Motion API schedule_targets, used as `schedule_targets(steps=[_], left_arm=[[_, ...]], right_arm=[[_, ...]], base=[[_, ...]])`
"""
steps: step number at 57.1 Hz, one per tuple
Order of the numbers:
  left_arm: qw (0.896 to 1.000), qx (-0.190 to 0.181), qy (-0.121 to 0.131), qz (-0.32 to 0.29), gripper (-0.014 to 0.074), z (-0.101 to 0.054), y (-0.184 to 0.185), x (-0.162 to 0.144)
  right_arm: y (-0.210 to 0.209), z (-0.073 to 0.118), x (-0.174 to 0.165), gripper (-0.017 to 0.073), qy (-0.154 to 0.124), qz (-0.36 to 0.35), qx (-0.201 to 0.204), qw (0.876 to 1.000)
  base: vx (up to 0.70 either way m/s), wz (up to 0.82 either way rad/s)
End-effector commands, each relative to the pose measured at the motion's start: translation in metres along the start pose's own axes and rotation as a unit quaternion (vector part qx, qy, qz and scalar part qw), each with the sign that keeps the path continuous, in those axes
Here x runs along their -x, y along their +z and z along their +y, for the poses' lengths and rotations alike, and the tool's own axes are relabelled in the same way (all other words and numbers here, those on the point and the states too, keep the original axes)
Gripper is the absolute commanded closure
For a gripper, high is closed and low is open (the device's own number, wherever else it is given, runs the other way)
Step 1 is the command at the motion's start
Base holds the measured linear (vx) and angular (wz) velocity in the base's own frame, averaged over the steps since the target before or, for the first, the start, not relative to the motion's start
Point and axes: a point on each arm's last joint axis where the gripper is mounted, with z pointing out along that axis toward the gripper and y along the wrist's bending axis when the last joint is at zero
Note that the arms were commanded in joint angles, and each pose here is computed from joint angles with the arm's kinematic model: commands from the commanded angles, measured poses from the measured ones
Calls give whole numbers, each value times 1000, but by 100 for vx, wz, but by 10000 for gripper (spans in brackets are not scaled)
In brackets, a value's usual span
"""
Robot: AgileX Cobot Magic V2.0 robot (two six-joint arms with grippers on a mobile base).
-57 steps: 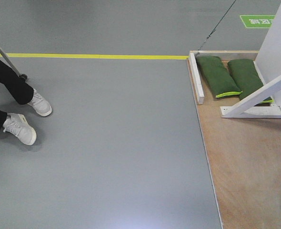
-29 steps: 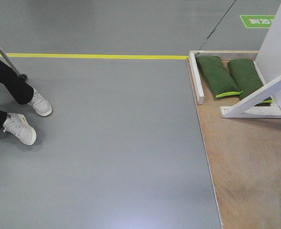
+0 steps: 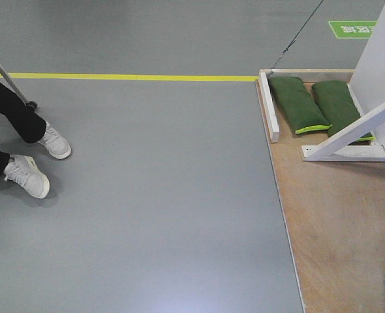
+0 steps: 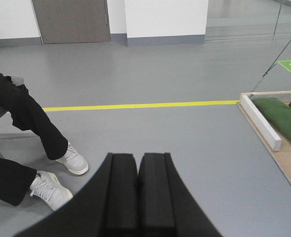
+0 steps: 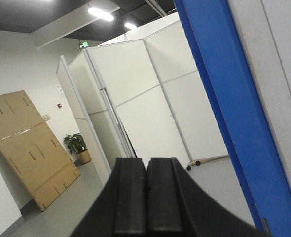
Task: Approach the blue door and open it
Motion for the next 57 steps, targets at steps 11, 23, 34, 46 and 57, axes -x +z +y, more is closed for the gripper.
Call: schedule_targets(steps=[11, 23, 34, 46, 57], left_arm=[[998, -4, -5, -62, 521, 0, -4, 17], [998, -4, -5, -62, 521, 0, -4, 17], [998, -4, -5, -62, 521, 0, -4, 17], [998, -4, -5, -62, 521, 0, -4, 17], [998, -4, -5, -62, 521, 0, -4, 17]], right_arm=[[-43, 36, 47, 547, 2, -51, 48, 998], [-65, 61, 57, 547, 11, -49, 88, 995], [-87, 83, 65, 547, 19, -36, 128, 991], [-112, 104, 69, 547, 27, -5, 175, 984], [-140, 123, 79, 547, 40, -4, 225, 974]], base=[[0, 0], [0, 0], [0, 0], [0, 0], [0, 0]])
